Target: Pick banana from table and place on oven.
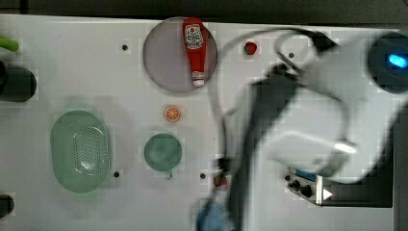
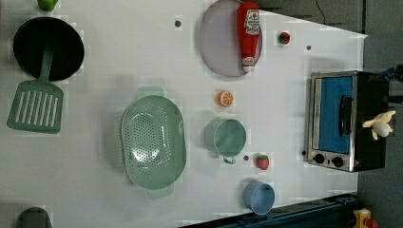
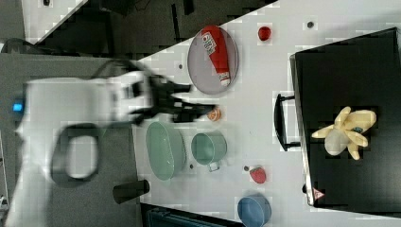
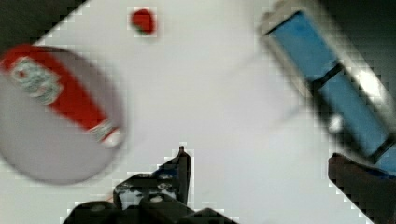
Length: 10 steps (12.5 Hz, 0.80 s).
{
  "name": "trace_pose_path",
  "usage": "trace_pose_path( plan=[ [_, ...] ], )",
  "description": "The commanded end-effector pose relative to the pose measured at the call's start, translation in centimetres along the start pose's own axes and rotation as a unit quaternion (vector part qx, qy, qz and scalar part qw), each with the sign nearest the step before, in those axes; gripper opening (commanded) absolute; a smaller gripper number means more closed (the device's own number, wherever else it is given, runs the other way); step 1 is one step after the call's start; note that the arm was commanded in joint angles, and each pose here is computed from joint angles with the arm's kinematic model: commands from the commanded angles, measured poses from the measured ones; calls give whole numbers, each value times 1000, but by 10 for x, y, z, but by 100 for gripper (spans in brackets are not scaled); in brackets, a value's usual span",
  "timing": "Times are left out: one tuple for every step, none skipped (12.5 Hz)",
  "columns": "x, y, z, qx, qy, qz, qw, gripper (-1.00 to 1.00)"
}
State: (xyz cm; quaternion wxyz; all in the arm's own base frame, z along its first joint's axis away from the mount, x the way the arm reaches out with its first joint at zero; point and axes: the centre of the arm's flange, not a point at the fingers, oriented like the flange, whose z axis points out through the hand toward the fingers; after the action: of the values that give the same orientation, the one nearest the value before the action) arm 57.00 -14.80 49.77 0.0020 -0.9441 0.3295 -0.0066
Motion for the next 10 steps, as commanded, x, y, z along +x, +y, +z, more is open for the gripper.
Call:
trace_pose_path(
  plan=[
    [-61,-51,-58,18,-12,131,991,100],
    [-78,-56,-72,16,-18,119,993,100],
    [-91,-58,-90,22,-12,109,994,100],
    [-102,-52,-103,14,-9,104,994,100],
    [-111,-45,-112,5,-9,103,995,100],
    [-115,-42,-120,10,-3,104,994,100],
    [-116,-38,-124,9,1,106,994,100],
    [-117,-34,-127,8,2,108,994,100],
    [-116,-32,-129,10,4,110,994,100],
    [-116,-32,-129,10,4,110,994,100]
  ],
)
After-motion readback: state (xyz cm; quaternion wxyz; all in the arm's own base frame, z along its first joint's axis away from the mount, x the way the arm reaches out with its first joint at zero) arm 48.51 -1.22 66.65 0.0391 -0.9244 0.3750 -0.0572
